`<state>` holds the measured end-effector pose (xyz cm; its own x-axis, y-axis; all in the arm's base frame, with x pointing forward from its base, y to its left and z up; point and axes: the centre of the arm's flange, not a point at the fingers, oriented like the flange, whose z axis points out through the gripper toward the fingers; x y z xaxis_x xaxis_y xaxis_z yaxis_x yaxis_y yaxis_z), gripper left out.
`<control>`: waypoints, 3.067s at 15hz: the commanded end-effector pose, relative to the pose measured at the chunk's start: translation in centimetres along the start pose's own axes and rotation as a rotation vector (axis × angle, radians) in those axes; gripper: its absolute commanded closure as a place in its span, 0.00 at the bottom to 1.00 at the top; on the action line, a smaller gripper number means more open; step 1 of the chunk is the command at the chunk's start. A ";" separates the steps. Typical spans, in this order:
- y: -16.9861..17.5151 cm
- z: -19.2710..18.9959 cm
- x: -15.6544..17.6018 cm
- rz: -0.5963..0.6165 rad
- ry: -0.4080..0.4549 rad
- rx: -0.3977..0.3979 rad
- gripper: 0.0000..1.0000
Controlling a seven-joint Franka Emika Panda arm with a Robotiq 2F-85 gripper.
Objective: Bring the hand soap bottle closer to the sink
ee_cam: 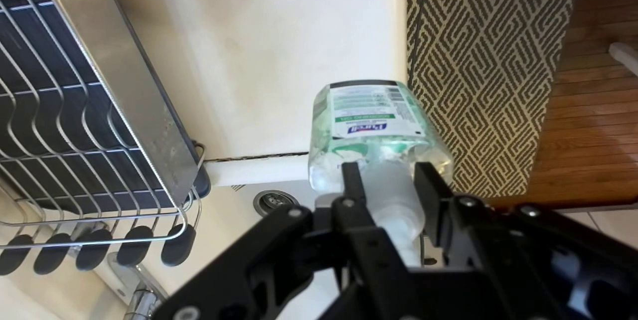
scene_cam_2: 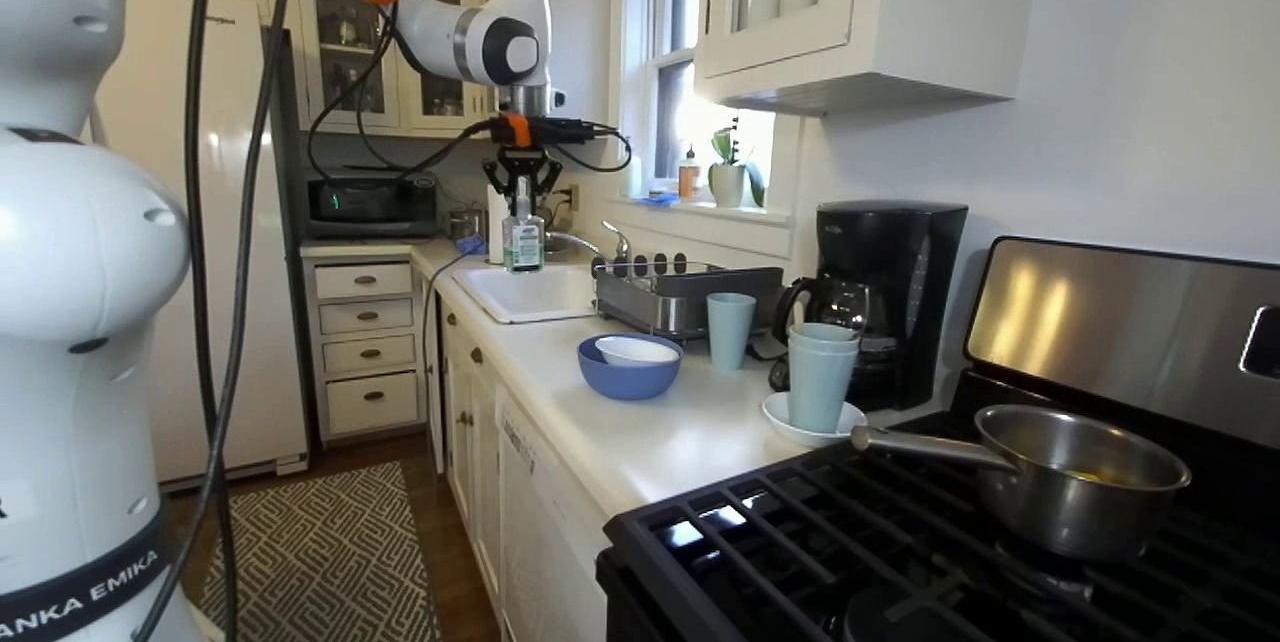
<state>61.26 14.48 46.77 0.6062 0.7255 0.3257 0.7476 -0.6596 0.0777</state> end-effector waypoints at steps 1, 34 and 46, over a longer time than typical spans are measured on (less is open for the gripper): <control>0.1 -0.1 0.0 0.001 0.001 -0.002 0.69; 8.6 15.9 12.1 0.066 -0.159 -0.071 0.92; 10.6 17.4 11.6 0.129 -0.205 -0.052 0.37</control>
<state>78.48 18.40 33.83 0.7334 0.6637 0.1471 0.6582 -0.7474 0.0901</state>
